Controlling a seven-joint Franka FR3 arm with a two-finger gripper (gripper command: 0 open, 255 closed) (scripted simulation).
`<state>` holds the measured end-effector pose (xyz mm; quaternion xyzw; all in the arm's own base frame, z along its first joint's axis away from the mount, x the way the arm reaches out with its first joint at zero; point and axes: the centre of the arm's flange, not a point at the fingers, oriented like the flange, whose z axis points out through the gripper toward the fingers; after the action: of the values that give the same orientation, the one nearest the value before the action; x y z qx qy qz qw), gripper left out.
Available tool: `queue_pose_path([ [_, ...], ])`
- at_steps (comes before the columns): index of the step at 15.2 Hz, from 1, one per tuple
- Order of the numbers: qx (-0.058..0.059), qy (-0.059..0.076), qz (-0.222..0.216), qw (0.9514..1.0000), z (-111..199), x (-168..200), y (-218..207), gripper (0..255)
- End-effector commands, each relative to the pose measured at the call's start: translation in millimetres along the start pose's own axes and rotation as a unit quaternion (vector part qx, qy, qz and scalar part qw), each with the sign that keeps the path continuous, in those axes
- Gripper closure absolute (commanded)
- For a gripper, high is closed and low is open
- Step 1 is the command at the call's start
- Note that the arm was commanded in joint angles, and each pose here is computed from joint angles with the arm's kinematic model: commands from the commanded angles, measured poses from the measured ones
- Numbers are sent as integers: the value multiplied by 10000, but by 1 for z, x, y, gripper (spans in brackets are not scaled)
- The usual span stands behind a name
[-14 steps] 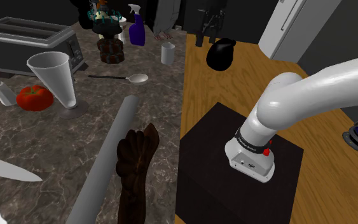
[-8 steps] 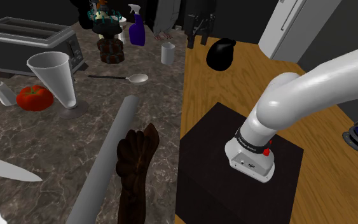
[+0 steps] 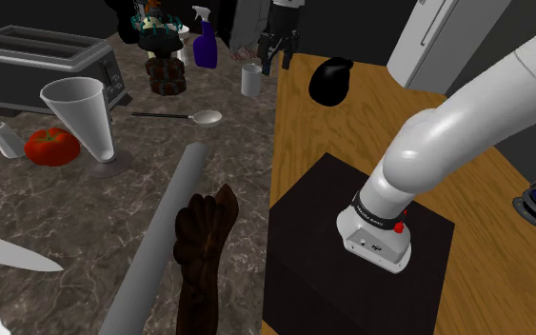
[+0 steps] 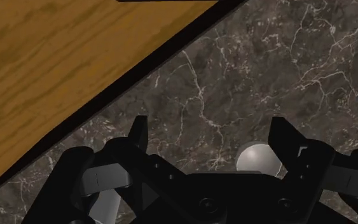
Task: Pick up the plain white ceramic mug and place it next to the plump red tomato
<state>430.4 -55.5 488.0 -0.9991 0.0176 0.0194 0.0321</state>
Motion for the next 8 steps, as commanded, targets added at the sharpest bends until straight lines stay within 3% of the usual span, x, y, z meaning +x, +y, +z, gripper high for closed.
queue_pose_path([
  [1, -49, 52, 21, 10000, 10, 24, 12, 0],
  [8, -201, 205, 95, 9995, 41, 97, 47, 0],
])
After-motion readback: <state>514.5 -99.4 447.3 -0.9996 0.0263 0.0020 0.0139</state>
